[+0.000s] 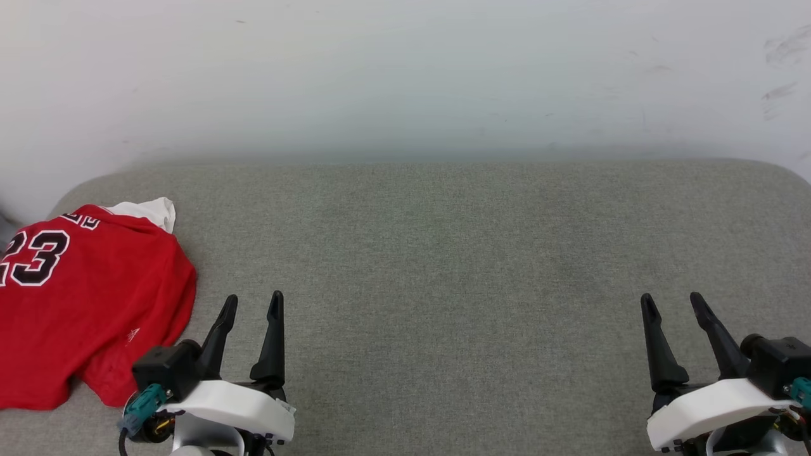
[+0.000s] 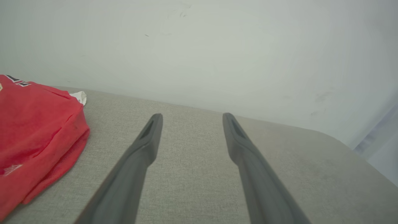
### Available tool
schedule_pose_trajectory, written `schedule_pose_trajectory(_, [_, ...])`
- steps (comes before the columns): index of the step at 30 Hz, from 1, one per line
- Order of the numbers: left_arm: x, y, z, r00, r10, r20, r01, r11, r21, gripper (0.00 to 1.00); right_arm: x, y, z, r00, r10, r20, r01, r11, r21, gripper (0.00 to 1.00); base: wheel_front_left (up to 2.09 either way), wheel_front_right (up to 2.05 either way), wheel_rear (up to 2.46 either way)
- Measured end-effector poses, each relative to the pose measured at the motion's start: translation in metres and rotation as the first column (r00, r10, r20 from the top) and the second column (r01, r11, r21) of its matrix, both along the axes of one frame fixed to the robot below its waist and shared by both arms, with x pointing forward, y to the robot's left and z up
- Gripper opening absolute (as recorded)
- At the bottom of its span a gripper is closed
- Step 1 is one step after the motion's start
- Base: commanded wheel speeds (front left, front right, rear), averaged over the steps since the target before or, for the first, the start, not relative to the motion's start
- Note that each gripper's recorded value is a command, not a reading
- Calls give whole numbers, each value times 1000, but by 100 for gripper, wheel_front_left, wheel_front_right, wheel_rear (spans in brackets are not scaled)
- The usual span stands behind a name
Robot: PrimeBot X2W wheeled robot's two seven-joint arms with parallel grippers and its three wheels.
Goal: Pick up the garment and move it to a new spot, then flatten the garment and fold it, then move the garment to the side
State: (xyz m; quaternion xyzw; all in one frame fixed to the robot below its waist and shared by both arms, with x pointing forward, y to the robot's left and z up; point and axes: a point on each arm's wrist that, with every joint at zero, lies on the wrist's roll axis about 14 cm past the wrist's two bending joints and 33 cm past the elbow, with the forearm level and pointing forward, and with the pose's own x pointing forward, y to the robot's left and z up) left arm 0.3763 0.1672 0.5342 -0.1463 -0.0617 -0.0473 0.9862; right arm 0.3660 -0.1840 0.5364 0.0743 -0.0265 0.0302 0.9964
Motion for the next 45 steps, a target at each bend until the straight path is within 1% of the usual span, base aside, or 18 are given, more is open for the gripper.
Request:
schedule_pose_trajectory(14, [-2, -1, 0, 1000, 1, 18, -2, 995, 99, 100, -3, -1, 2, 1000, -4, 6, 5, 994, -109, 100, 0, 0, 0])
schedule_pose_trajectory(22, [-4, -2, -1, 1000, 1, 28, -5, 990, 139, 100, -4, -3, 6, 1000, -11, 26, 14, 990, -141, 100, 0, 0, 0])
schedule_pose_trajectory(29, [-7, 5, -3, 999, 23, 27, -27, 988, 154, 100, -3, 0, 7, 999, -3, 35, 9, 986, -168, 100, 0, 0, 0])
schedule_pose_trajectory(36, [-13, 20, -3, 997, 68, 36, -73, 982, 172, 100, 5, 16, 8, 998, 47, 44, -37, 982, -187, 100, 0, 0, 0])
schedule_pose_trajectory(45, [-34, 63, -4, 979, 199, 35, -202, 965, 167, 100, 21, 56, 6, 986, 162, 48, -151, 973, -173, 100, 0, 0, 0])
